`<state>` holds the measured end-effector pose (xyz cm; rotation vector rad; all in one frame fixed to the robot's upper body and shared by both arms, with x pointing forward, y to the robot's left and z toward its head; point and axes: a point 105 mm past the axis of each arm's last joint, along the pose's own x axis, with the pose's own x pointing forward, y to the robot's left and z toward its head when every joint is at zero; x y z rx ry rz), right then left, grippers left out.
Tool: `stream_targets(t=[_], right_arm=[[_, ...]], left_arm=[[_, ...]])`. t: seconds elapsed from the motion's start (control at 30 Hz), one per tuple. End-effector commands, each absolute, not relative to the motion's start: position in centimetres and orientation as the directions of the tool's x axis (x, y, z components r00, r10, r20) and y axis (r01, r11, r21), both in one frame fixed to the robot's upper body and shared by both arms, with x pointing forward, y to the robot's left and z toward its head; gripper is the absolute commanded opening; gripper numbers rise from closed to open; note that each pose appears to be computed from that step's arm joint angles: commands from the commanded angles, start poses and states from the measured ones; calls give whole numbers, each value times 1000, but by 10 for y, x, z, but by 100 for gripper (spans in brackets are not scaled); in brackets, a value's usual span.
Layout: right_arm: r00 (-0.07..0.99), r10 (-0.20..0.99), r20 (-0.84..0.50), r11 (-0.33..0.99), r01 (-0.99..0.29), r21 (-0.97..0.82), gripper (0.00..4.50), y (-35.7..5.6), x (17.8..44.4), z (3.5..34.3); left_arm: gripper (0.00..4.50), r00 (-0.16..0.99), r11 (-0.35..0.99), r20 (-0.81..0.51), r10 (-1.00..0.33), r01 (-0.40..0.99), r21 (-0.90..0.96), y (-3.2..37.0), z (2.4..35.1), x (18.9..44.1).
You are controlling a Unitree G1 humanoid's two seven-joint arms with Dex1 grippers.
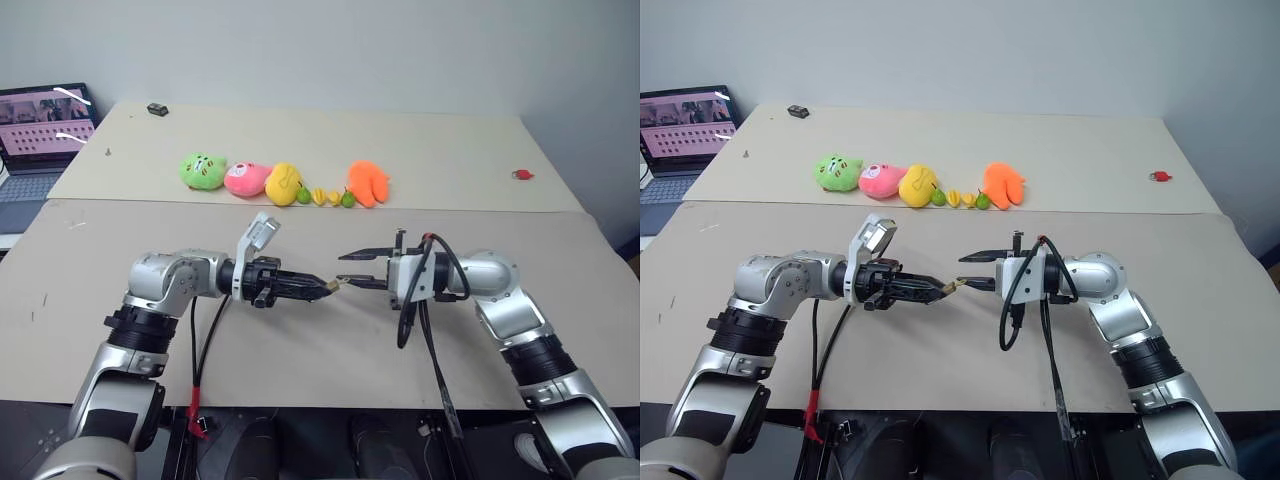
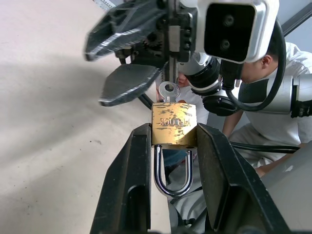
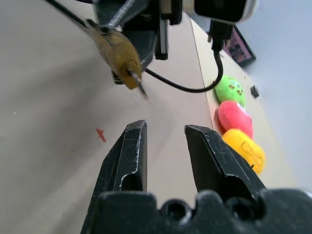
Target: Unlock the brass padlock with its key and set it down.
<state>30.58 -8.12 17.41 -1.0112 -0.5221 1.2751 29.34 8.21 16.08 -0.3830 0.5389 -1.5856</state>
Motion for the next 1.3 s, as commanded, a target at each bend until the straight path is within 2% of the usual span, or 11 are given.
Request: stream_targets(t=[0.03, 0.53, 0.8, 1.3], right_arm=[[236, 960, -154, -35, -444, -895, 162, -84, 300, 194], [48, 985, -164, -133, -386, -913, 162, -57, 266, 206], [13, 982, -187, -169, -372, -913, 162, -49, 269, 201], [35, 963, -267, -247, -276, -929, 162, -64, 284, 196]], left_arm=[[85, -116, -69, -58, -992, 850, -522, 81, 173, 291], [85, -121, -68, -67, -990, 849, -523, 79, 170, 289], [85, -118, -69, -61, -991, 848, -526, 79, 170, 288], [85, -102, -56, -57, -993, 844, -534, 82, 170, 286]])
